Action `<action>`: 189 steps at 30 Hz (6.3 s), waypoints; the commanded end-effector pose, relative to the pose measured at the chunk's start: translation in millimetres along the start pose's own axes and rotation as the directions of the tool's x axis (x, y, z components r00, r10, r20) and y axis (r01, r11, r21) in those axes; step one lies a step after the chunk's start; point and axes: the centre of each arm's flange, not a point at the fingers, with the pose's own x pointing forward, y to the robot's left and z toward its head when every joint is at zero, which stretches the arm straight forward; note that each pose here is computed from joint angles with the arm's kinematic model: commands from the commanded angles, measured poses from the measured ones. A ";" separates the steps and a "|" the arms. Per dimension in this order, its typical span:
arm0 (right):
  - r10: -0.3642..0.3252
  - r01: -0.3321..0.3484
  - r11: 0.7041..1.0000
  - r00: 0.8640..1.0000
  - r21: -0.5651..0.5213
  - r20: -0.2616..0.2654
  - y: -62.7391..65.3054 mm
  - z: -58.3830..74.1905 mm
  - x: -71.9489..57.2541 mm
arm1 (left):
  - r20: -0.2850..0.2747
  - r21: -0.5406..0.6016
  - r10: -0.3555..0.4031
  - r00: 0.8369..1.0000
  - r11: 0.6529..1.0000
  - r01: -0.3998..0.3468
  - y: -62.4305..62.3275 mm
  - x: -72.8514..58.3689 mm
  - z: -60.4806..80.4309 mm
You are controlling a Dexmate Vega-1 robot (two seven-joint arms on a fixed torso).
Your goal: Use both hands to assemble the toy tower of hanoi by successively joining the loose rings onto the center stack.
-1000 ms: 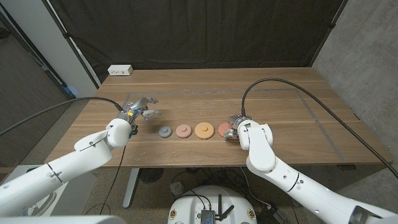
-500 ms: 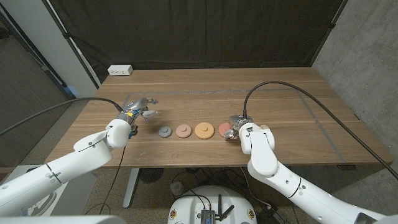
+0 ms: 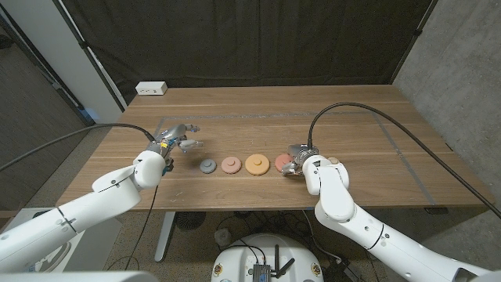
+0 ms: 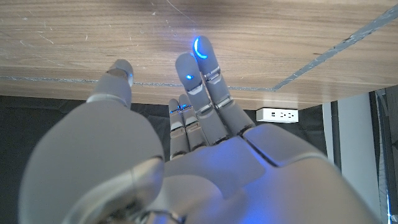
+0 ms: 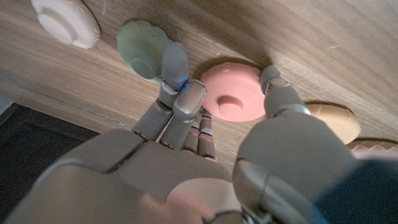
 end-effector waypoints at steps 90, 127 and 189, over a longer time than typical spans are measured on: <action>-0.089 0.149 0.972 0.950 -0.184 0.299 -71.5 68.0 -14.4 | 0.020 0.012 0.070 0.997 0.997 -0.070 7.2 -4.4 -1.7; -0.008 0.086 0.964 0.956 -0.253 0.294 -66.4 75.8 3.1 | 0.020 0.010 0.057 0.998 0.998 -0.057 5.3 1.5 -1.7; 0.062 0.004 0.958 0.973 -0.287 0.221 -43.8 70.4 15.2 | 0.013 0.012 0.059 0.998 0.998 -0.059 6.5 -0.2 0.5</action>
